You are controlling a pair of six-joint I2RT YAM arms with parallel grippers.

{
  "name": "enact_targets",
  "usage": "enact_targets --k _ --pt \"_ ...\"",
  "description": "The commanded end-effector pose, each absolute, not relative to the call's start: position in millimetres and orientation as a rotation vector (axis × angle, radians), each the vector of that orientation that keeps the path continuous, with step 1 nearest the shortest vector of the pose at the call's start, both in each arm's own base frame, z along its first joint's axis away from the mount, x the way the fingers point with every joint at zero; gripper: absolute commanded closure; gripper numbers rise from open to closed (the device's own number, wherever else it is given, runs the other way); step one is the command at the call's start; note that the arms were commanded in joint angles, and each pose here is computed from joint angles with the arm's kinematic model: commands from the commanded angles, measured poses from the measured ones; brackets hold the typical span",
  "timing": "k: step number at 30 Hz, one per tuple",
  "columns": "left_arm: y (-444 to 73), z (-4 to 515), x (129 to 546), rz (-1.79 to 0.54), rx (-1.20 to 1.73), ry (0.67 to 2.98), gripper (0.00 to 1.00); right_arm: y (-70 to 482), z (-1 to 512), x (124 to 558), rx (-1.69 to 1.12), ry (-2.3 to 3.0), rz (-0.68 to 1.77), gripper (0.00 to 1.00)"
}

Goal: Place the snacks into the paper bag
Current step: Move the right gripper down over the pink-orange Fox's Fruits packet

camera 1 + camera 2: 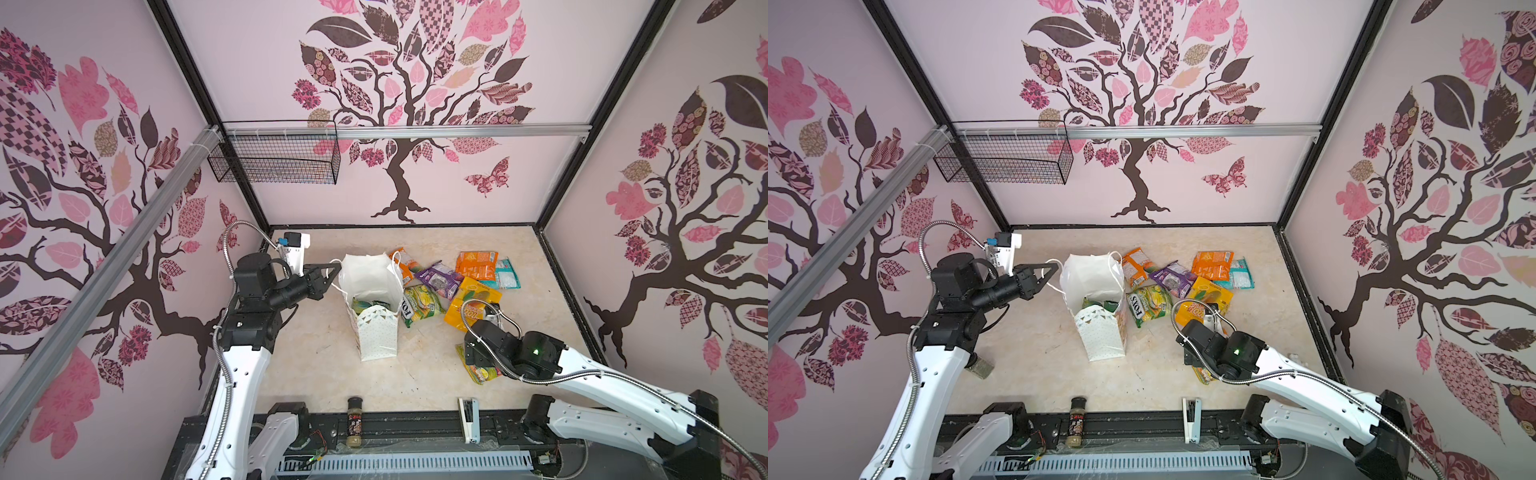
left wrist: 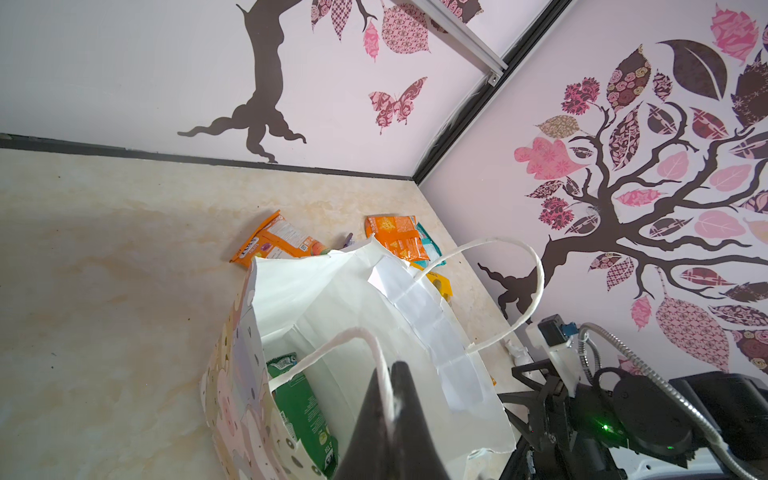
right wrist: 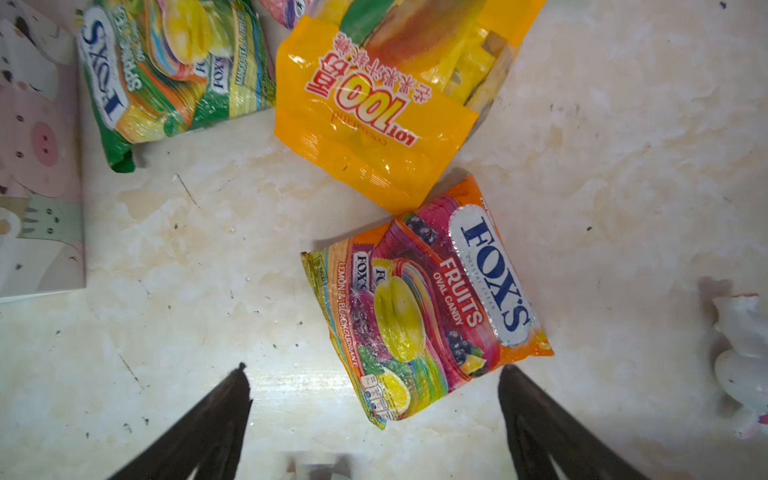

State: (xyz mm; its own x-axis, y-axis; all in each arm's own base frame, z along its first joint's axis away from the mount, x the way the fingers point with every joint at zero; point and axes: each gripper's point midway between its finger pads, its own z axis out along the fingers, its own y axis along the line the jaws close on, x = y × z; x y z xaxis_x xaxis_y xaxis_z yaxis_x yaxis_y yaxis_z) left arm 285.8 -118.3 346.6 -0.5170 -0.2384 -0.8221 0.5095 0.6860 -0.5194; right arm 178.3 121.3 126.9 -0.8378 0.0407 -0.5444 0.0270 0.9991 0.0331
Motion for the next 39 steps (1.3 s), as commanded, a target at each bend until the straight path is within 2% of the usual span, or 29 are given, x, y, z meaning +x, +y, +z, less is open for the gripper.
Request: enact_targets --k 1,10,17,35,39 --pt "-119.8 347.6 281.4 -0.917 0.242 1.895 0.94 122.5 122.8 183.3 0.143 2.533 0.077 0.05" --pt "-120.2 345.8 280.0 -0.898 0.245 1.909 0.94 107.2 91.2 186.4 0.245 2.555 0.124 0.03" --pt "-120.1 345.0 280.3 -0.897 0.244 1.908 0.94 112.6 77.1 186.9 0.309 2.561 0.25 0.03" --pt "-120.7 344.4 282.1 -0.908 0.243 1.908 0.94 123.0 59.9 181.0 0.144 2.701 0.173 0.03" --pt "-121.0 344.0 282.1 -0.909 0.243 1.909 0.94 131.5 55.6 178.9 0.128 2.728 0.219 0.03"
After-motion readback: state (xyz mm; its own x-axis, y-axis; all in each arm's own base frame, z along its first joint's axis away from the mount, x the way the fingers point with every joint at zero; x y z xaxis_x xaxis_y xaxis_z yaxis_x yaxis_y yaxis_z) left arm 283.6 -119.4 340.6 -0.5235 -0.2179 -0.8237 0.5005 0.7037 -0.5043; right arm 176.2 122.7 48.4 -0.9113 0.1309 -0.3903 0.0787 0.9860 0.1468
